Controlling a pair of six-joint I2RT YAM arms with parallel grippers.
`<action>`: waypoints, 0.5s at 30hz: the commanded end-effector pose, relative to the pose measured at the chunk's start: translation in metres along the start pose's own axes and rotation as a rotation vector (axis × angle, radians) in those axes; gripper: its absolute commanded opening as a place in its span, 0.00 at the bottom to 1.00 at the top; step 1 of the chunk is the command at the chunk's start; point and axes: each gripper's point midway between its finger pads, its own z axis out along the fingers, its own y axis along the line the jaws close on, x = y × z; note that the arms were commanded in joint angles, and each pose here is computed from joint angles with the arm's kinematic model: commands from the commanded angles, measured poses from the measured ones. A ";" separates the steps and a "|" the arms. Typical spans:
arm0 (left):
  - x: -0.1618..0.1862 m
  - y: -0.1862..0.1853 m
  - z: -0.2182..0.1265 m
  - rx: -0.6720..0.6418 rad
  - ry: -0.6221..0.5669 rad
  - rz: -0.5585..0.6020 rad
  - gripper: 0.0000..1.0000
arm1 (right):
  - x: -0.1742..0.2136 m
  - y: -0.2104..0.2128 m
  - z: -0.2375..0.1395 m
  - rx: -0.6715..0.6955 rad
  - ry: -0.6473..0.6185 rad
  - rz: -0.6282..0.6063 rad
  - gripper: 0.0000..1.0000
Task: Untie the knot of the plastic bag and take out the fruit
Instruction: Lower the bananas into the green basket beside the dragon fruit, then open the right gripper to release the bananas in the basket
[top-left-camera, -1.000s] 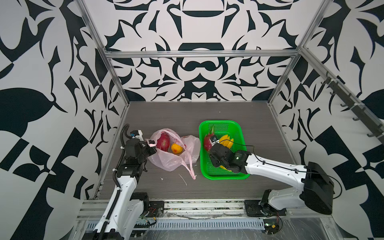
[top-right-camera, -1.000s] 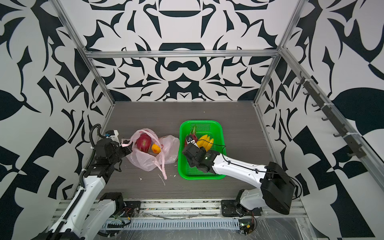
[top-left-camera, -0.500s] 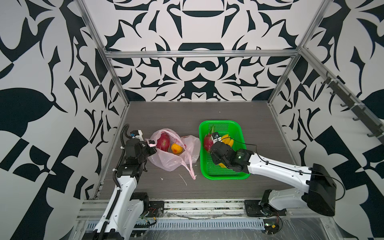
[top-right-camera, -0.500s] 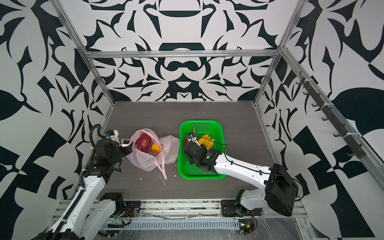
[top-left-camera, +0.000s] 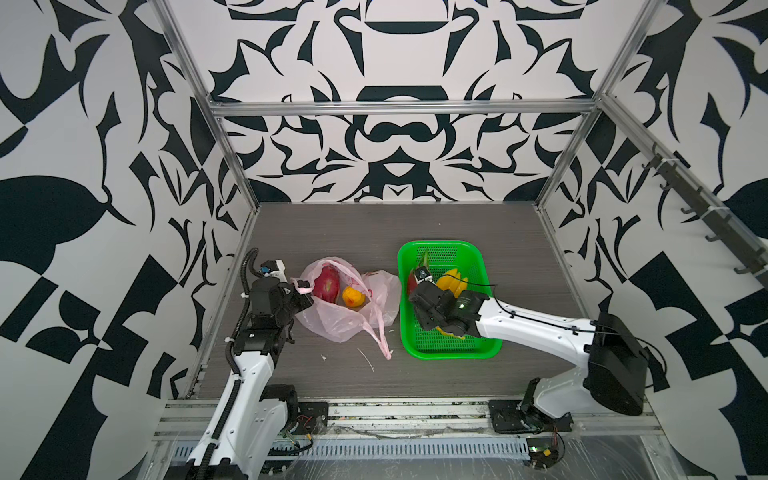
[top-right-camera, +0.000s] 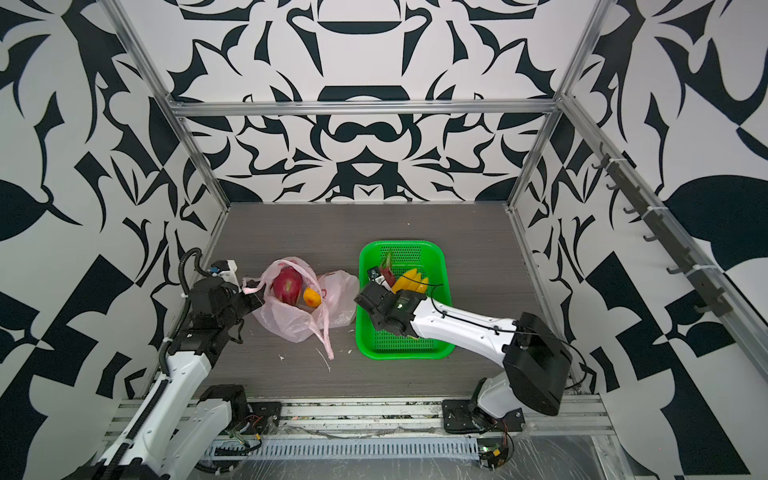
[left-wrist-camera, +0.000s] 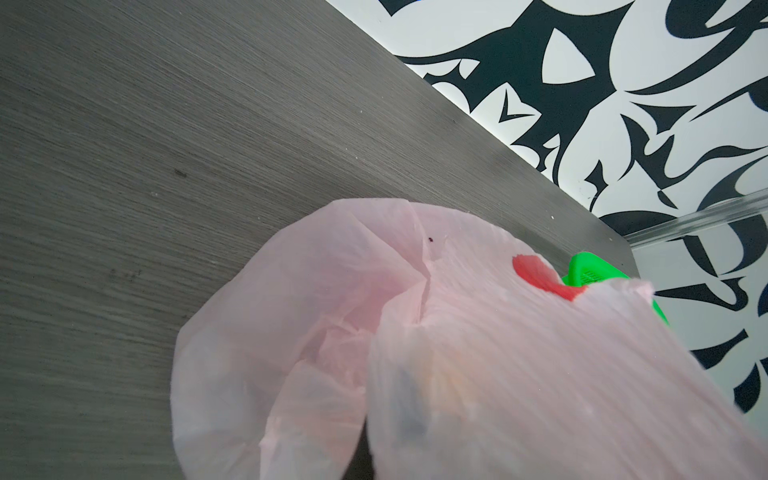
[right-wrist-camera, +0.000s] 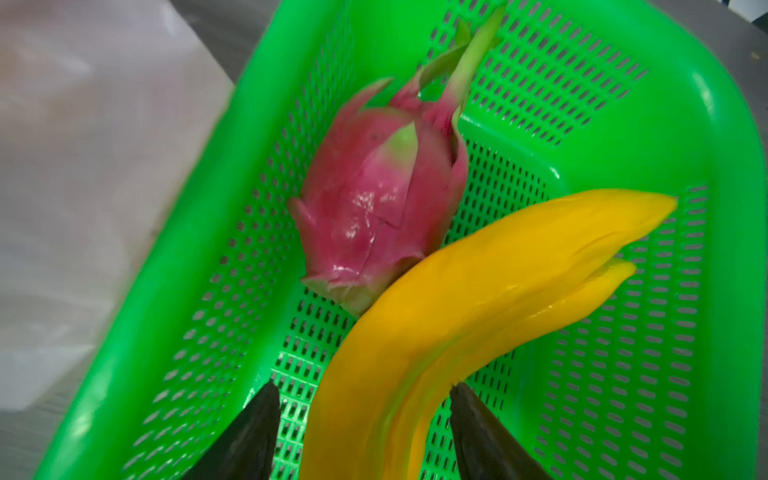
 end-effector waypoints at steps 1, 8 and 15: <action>-0.010 -0.005 -0.005 0.006 -0.031 0.010 0.00 | -0.008 -0.003 -0.008 0.043 -0.001 0.005 0.69; -0.009 -0.004 -0.005 0.008 -0.030 0.008 0.00 | 0.003 -0.006 0.005 0.099 0.051 -0.025 0.67; -0.009 -0.004 -0.004 0.007 -0.031 0.006 0.00 | 0.008 -0.014 0.006 0.151 0.073 -0.034 0.51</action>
